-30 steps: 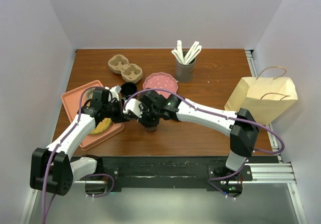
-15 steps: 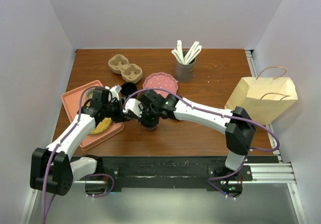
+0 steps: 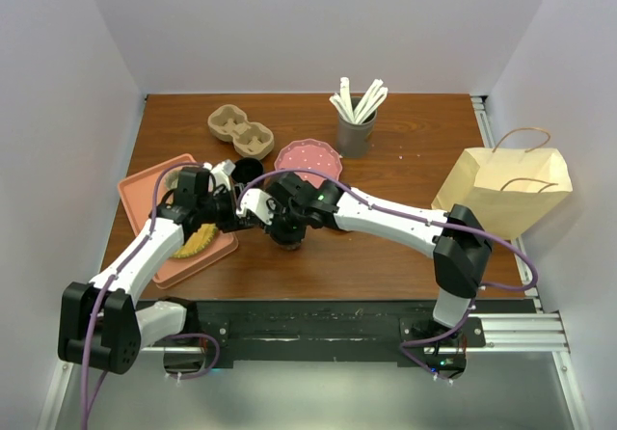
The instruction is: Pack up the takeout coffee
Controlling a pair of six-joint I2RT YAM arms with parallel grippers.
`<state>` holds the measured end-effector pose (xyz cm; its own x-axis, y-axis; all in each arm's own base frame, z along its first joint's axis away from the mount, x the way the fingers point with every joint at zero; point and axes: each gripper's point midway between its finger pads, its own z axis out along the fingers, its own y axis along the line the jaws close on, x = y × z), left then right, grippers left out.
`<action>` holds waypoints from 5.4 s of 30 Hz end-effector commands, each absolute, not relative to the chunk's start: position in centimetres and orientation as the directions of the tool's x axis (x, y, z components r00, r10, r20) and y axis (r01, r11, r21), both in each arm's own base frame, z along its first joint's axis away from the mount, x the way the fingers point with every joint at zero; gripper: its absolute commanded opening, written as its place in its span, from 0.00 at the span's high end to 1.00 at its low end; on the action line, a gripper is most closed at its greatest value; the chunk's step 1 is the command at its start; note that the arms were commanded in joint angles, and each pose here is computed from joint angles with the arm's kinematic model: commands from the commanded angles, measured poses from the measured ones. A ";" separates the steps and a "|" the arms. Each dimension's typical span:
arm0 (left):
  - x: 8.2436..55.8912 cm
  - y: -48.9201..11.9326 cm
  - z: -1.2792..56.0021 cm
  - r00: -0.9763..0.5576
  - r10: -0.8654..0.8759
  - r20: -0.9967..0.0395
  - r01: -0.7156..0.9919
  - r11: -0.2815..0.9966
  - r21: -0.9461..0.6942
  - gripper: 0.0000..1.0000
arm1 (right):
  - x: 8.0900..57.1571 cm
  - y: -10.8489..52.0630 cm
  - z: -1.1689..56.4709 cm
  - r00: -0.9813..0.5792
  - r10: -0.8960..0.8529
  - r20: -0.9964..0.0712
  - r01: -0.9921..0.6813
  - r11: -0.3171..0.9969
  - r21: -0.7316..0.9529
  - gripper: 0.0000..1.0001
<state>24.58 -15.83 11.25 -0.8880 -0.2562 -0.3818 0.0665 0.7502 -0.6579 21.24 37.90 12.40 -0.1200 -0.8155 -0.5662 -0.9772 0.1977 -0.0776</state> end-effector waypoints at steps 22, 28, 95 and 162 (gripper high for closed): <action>25.8 -16.9 12.4 -0.865 -0.228 -0.448 0.176 0.699 -0.694 0.45 | 22.8 39.1 20.5 -0.267 -0.636 -0.724 -0.936 0.349 0.038 0.51; 25.8 -17.4 12.7 -0.857 -0.220 -0.466 0.214 0.670 -0.711 0.44 | 25.5 37.8 23.3 -0.470 -0.442 -0.764 -0.840 0.489 0.235 0.43; 24.8 -19.3 10.3 -0.897 -0.174 -0.406 0.210 0.642 -0.738 0.48 | 25.8 33.5 9.2 -0.830 -0.430 -0.355 -0.557 0.600 0.575 0.51; 20.1 -19.0 5.6 -0.908 -0.186 -0.376 0.124 0.737 -0.664 0.62 | 22.5 29.4 3.2 -0.880 -0.384 -0.281 -0.476 0.709 0.521 0.71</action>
<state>22.06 -20.24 9.42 -0.8810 -0.2126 -0.4227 0.1886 0.6616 -0.7258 24.09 33.14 9.69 -0.8485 -0.3316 -0.4123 -0.5291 0.5364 0.6575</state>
